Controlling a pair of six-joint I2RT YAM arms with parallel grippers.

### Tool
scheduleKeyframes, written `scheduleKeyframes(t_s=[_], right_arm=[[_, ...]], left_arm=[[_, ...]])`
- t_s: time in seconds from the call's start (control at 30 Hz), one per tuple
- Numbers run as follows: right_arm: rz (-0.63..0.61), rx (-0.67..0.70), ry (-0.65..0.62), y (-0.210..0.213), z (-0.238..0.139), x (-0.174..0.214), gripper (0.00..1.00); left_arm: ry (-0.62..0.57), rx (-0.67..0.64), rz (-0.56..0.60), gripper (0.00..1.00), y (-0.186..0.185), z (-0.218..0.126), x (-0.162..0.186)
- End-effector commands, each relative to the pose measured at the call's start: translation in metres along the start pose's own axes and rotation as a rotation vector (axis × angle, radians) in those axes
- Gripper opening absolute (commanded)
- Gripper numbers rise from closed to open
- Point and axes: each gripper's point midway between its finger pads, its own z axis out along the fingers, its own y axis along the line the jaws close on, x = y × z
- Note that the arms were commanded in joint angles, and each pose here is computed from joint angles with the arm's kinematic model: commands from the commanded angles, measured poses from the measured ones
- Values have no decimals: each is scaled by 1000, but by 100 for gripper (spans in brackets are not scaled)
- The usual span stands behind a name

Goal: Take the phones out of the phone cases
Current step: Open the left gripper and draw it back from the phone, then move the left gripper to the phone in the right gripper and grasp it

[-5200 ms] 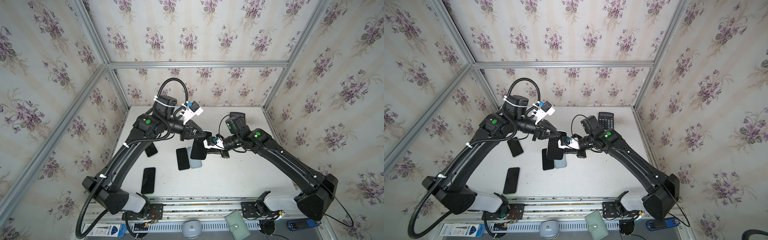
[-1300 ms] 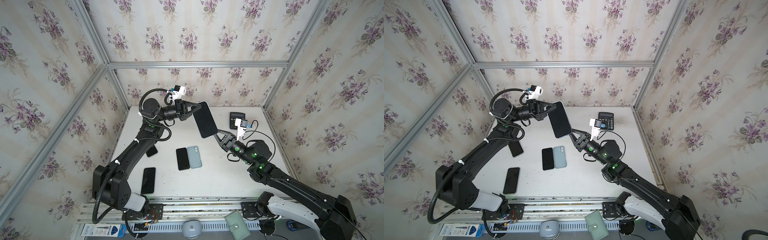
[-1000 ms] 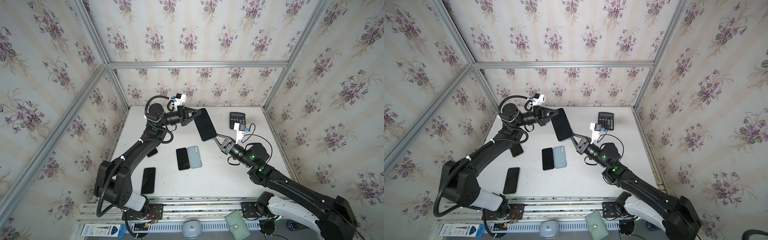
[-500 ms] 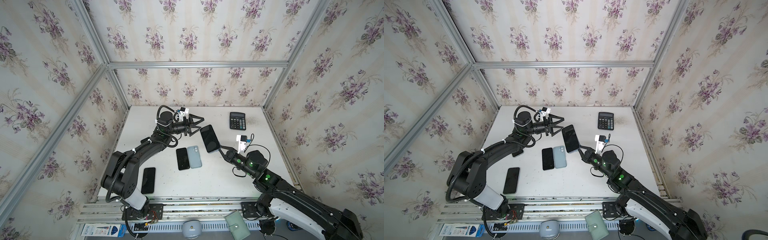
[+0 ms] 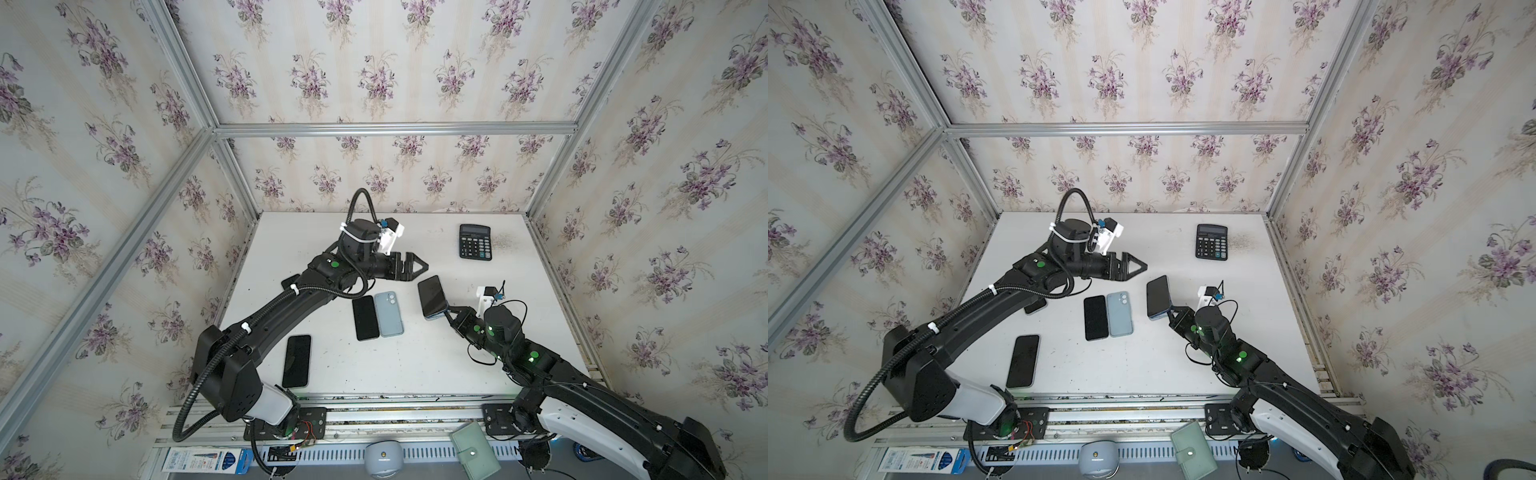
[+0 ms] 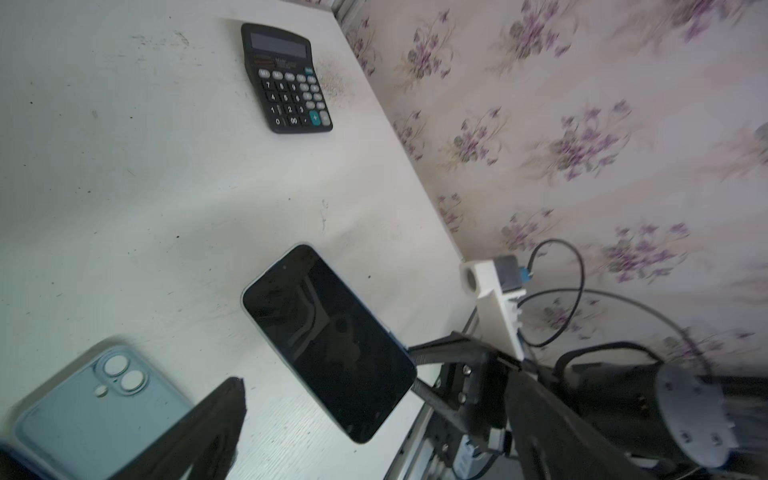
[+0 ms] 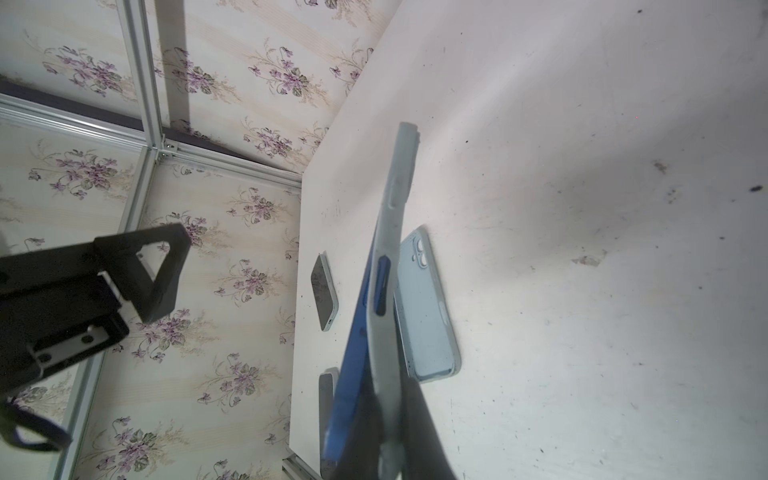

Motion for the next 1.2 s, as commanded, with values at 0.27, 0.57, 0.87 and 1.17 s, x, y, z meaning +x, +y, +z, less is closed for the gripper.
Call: scheduleKeyframes(t_s=[0.27, 0.57, 0.87, 1.17], right_arm=[[72, -8, -11, 2, 0, -3, 0], [89, -22, 2, 5, 0, -1, 0], [106, -37, -1, 6, -1, -1, 0], [115, -45, 2, 6, -3, -1, 0]], left_arm=[[182, -170, 401, 100, -8, 21, 65], [250, -197, 459, 98, -10, 48, 78], [293, -184, 474, 95, -12, 66, 85], [338, -233, 505, 91, -3, 81, 93]])
